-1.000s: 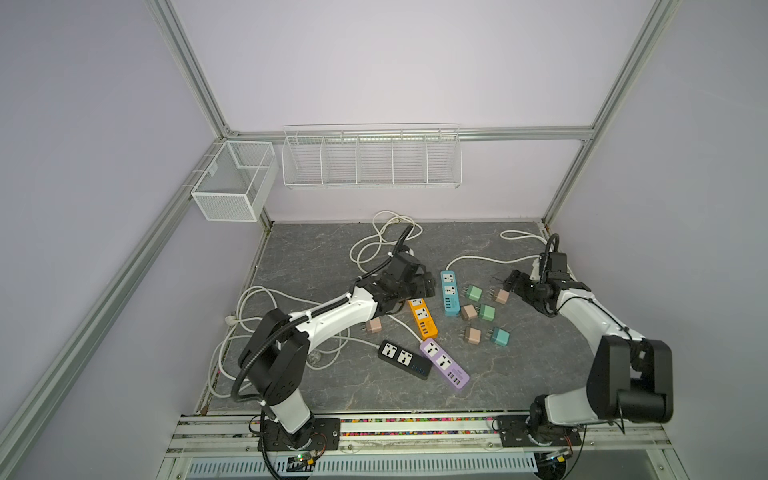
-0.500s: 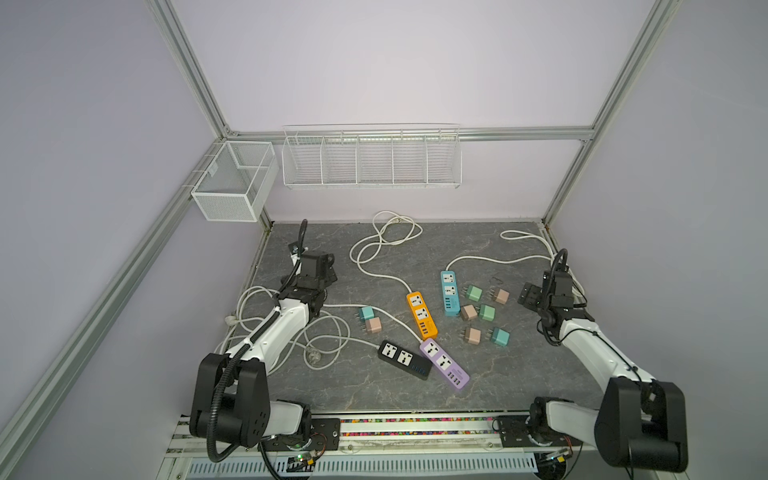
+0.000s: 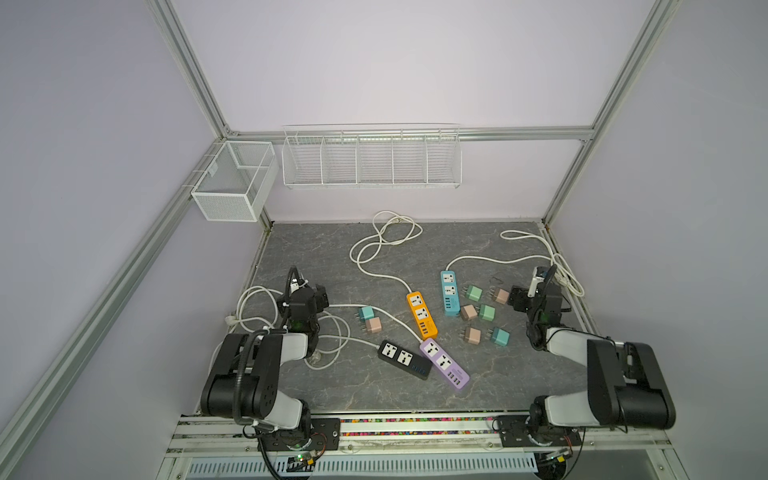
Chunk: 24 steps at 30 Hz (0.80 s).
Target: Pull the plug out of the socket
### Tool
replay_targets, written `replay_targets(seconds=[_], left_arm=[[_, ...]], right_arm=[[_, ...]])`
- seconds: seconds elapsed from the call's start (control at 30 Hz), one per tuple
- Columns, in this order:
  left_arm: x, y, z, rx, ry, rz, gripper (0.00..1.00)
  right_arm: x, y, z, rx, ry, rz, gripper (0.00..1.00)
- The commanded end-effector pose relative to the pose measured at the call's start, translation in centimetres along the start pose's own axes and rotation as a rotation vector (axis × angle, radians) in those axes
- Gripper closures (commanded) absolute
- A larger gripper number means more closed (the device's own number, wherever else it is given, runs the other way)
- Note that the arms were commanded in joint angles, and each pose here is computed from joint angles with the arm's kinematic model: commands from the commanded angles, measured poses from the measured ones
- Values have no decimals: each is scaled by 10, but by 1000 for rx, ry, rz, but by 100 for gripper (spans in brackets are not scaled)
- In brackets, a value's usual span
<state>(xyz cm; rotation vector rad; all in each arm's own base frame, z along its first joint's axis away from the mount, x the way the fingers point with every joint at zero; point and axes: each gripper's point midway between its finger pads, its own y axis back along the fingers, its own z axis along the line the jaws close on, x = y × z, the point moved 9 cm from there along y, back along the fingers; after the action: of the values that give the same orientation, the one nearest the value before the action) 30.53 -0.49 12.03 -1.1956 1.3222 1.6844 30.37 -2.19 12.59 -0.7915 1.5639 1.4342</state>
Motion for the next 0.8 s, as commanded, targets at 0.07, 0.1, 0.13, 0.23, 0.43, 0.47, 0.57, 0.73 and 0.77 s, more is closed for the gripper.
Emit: replay_targets(seconds=[0.07,0.1,0.13,0.23,0.43,0.47,0.57,0.73,0.77], left_arm=[[-19,-1,-4,104,0,-126,0],[-20,-1,-3,109,4,-124,0],[-20,-2,-2,116,5,-119,1],[-21,-5,0,140,17,-104,0],[-20,-2,-1,191,4,-116,0],[-20,-1,-2,200,3,-119,0],[-19,2,-3,237,-10,-135,0],[-22,-8,5,155,39,-89,0],[-22,-8,5,150,40,-84,0]], right_arm=[[2,-2,23,-99,134,-143,12],[0,-5,21,-94,118,-95,11],[1,-5,20,-105,110,-105,12],[0,-4,20,-105,112,-102,12],[1,-4,19,-101,112,-111,12],[1,-4,20,-102,113,-109,12],[1,-4,20,-103,112,-108,12],[1,-4,20,-104,112,-108,12],[0,-4,20,-103,112,-108,12]])
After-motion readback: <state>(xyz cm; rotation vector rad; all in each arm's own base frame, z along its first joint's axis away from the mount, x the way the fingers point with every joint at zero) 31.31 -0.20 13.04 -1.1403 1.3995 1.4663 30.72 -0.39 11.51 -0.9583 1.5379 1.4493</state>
